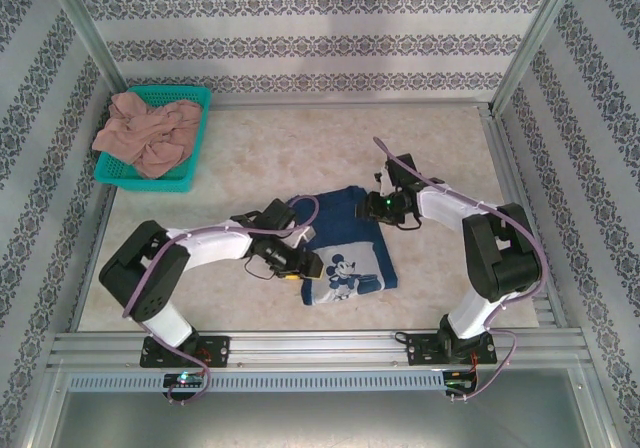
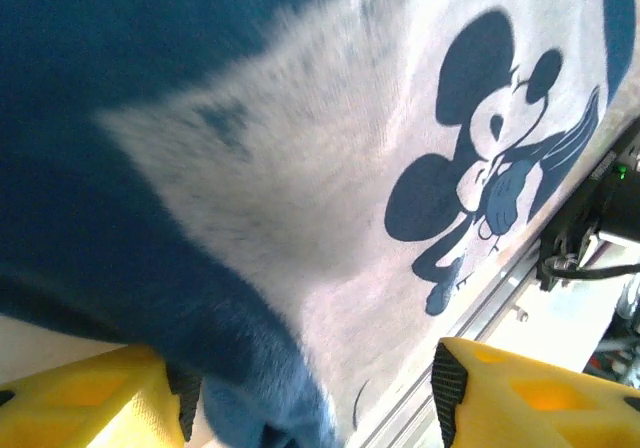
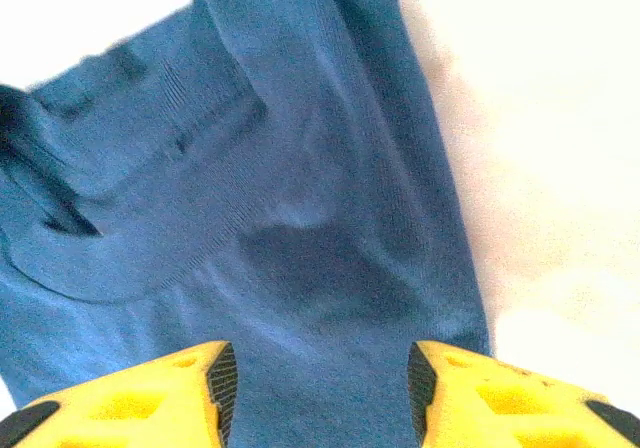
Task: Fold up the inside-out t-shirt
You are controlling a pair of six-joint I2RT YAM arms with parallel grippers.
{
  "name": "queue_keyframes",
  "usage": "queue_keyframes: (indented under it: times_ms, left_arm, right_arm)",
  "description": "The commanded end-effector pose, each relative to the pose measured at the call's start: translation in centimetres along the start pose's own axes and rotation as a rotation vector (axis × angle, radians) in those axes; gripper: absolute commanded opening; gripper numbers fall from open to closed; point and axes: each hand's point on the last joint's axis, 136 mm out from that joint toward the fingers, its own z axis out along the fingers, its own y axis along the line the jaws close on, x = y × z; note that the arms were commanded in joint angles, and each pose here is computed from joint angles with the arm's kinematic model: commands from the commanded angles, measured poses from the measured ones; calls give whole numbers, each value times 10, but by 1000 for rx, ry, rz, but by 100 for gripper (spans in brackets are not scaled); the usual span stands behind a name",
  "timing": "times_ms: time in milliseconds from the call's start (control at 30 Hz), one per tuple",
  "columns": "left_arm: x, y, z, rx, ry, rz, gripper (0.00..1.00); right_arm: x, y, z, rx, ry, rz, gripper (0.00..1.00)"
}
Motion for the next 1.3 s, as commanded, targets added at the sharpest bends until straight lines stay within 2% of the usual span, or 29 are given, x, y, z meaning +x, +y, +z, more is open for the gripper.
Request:
queue_keyframes:
  times_ms: [0,67,167,233,333,500,667,800,967,1200,1267]
  left_arm:
    - [-45,23,-45,-144,-178,-21,67]
    - [-68,39,-65,-146,-265,-92,68]
    - [-97,50,-79,-135,-354,-149,77]
    - [-112,56,-77,-154,-360,-165,82]
    - [-130,68,-69,-166,-353,-187,83]
    - [-143,87,-65,-241,-327,-172,84]
    - [-152,84,-53,-195,-318,-155,86]
    - [-154,79,-35,-156,-279,-139,84]
    - [-154,75,-16,-97,-241,-132,72]
    - [-152,86,-6,-110,-230,-138,42]
    - [-152,91,-4,-116,-229,-145,33]
  right_arm:
    - [-18,-7,-20,28,-37,-65,56]
    - [-29,-7,-21,36,-43,-94,60]
    - [-42,2,-14,49,-28,-155,66]
    - [-51,7,-4,37,-9,-170,72]
    - [-56,9,10,17,35,-178,78]
    - [-53,14,30,-5,97,-210,80]
    - [-47,14,48,-16,151,-213,78]
    - [-39,18,55,-47,187,-200,73]
    - [-28,25,62,-92,214,-185,63]
    - [-22,22,69,-94,230,-164,47]
    - [-24,20,71,-91,224,-158,38]
